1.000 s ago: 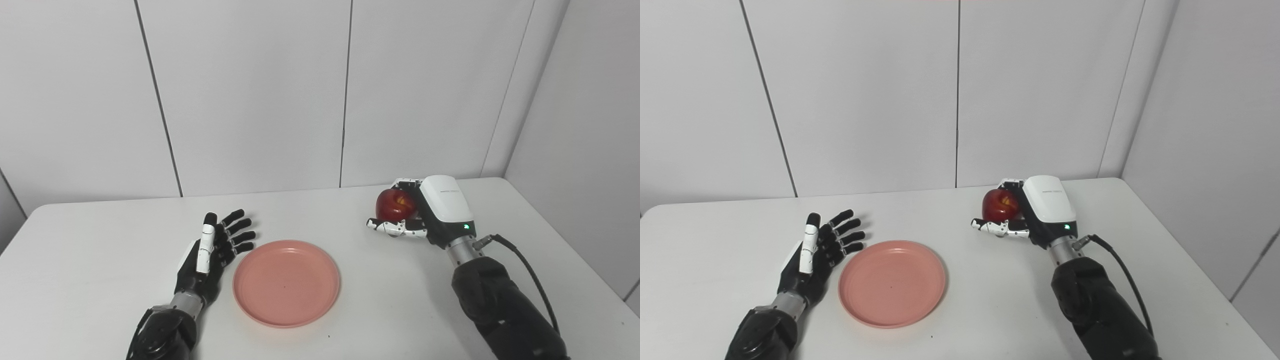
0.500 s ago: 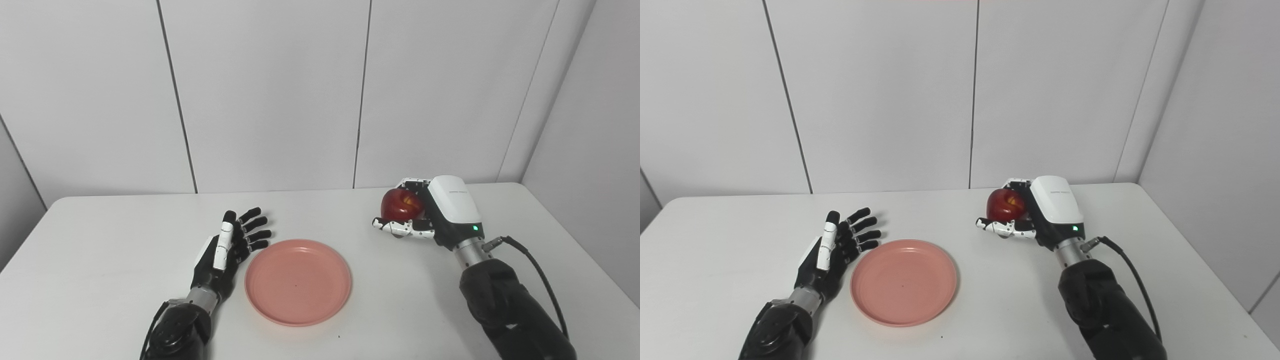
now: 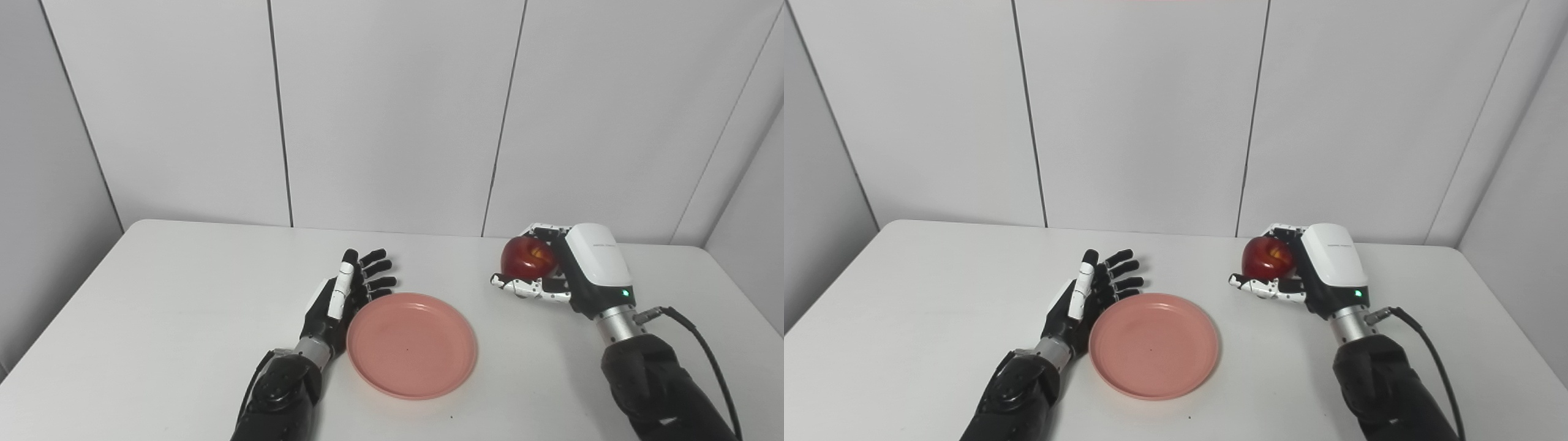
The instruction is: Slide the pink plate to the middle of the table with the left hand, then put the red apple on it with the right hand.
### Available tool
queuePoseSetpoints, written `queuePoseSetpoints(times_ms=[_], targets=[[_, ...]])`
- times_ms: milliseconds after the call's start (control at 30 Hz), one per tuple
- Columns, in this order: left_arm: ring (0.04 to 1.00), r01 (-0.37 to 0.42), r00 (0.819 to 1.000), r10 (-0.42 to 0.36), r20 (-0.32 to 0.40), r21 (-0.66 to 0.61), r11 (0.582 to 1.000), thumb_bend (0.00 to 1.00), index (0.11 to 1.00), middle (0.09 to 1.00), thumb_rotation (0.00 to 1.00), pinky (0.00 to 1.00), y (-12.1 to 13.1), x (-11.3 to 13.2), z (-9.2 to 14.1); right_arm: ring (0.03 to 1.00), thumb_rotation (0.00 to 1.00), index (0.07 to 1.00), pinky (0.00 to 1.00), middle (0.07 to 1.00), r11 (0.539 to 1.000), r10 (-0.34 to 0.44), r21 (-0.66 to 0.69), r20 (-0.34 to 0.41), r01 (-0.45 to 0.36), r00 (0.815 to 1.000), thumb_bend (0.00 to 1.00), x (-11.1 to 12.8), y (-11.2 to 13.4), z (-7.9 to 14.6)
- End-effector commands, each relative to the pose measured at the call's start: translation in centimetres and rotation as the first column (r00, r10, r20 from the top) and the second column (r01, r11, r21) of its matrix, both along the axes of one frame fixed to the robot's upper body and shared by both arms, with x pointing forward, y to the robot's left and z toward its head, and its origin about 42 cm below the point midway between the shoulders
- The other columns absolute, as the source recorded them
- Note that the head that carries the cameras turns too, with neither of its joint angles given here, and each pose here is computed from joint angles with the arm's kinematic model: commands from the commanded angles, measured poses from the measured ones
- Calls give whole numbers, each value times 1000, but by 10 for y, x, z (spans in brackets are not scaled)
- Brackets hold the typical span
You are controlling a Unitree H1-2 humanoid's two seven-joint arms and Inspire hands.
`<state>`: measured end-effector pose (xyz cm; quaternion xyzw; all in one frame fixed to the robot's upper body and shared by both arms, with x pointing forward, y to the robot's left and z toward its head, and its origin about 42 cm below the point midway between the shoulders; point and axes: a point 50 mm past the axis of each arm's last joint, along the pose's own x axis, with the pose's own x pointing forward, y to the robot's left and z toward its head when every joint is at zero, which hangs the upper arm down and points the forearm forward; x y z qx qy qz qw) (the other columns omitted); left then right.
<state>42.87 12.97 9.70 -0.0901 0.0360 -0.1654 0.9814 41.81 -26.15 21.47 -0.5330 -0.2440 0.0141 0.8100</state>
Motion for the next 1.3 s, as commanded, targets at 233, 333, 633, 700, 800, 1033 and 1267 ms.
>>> queuePoseSetpoints(times_ms=[233, 333, 633, 700, 800, 1033, 1267], targets=[[748, 4, 994, -2, -107, 16, 1000, 837, 784, 827, 999, 755, -7, -12, -29, 174, 628, 380, 121, 260, 995, 103, -2, 111, -104, 988, 454, 15, 29, 28], [748, 4, 994, -2, -105, 12, 1000, 833, 785, 828, 998, 751, -6, -13, -29, 182, 640, 388, 128, 270, 993, 115, -10, 107, -115, 988, 457, 15, 35, 25], [757, 5, 994, -4, -108, 9, 1000, 822, 795, 837, 997, 755, -4, -14, -29, 186, 649, 400, 130, 277, 988, 153, -18, 73, -152, 986, 443, 13, 54, 18], [758, 6, 994, -4, -107, 11, 1000, 822, 795, 838, 999, 758, -3, -14, -29, 188, 651, 393, 131, 279, 987, 162, -9, 62, -162, 985, 445, 13, 60, 17], [761, 4, 994, -3, -112, 7, 1000, 830, 789, 837, 992, 764, -1, -14, -30, 205, 624, 391, 144, 300, 985, 173, 10, 48, -174, 984, 452, 12, 68, 15], [762, 5, 994, -3, -113, 11, 1000, 835, 805, 840, 990, 770, 3, -15, -32, 191, 621, 360, 154, 269, 981, 196, -8, 59, -196, 979, 464, 12, 86, 9], [765, 5, 993, -4, -115, 9, 1000, 828, 808, 836, 993, 770, 2, -15, -32, 176, 680, 349, 139, 252, 977, 211, -4, 52, -211, 976, 466, 10, 92, 5]])
